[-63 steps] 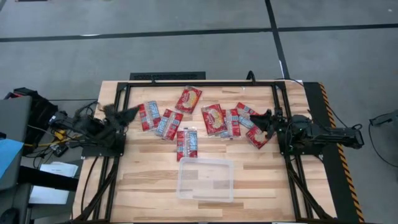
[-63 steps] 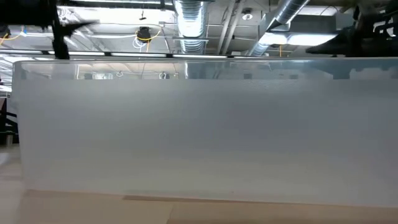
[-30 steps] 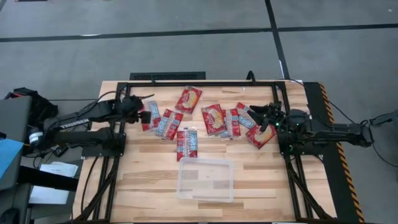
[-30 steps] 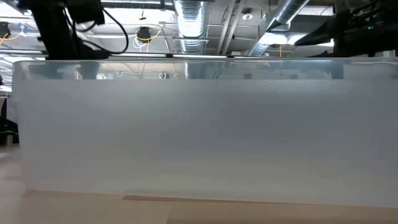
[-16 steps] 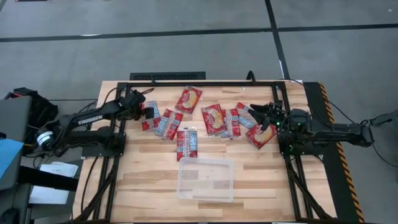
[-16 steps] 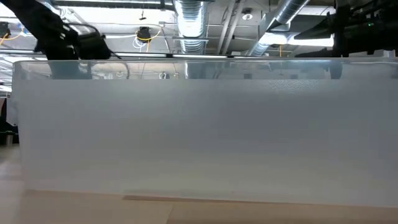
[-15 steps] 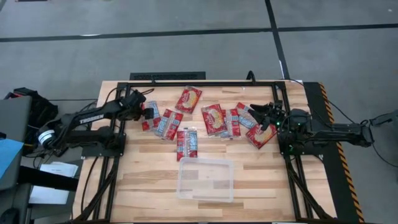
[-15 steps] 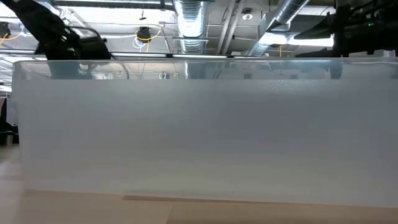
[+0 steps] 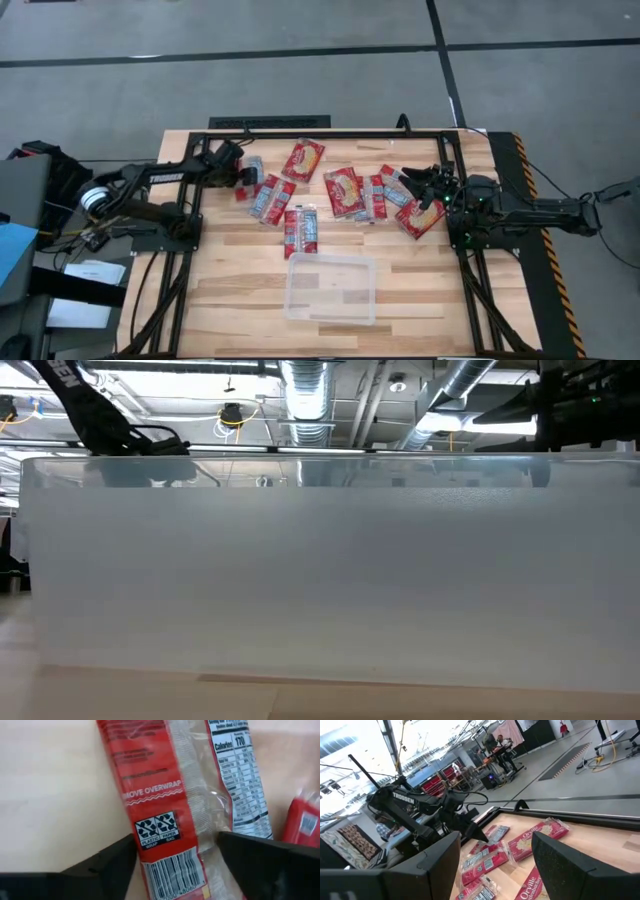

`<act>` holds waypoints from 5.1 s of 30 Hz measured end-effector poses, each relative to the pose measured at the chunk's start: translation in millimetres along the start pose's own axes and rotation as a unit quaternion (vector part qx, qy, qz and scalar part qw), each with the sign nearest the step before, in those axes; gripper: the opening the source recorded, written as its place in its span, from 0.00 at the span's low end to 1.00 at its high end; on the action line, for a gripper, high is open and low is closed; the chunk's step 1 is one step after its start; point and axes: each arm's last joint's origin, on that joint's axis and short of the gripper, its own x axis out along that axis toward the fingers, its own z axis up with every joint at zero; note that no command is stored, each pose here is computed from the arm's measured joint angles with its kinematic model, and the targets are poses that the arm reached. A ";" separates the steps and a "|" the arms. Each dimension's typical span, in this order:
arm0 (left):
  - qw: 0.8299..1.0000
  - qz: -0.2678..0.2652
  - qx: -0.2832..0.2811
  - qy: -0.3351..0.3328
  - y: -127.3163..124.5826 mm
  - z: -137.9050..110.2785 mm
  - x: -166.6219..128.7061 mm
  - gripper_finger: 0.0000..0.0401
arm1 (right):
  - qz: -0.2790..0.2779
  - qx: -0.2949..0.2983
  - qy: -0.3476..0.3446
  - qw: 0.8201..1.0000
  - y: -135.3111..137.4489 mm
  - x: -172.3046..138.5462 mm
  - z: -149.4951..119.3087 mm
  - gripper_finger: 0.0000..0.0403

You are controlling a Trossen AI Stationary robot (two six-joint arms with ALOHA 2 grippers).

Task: Sort popcorn bags into baskets
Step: Put the red popcorn bag into the white bin

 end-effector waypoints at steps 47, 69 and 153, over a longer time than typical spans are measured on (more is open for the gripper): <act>0.943 -0.328 0.020 -0.060 -87.0 -35.9 -177.0 0.00 | -0.012 -0.013 0.018 1.000 -2.5 -0.1 -3.7 0.67; 0.938 -0.314 0.138 0.047 -266.4 -191.4 -189.4 0.00 | -0.056 -0.041 0.087 0.994 -12.1 -2.2 -17.1 0.67; 0.982 -0.047 0.181 0.038 -192.9 -145.2 -94.0 0.80 | -0.087 -0.054 0.149 0.984 -18.8 -6.6 -28.8 0.67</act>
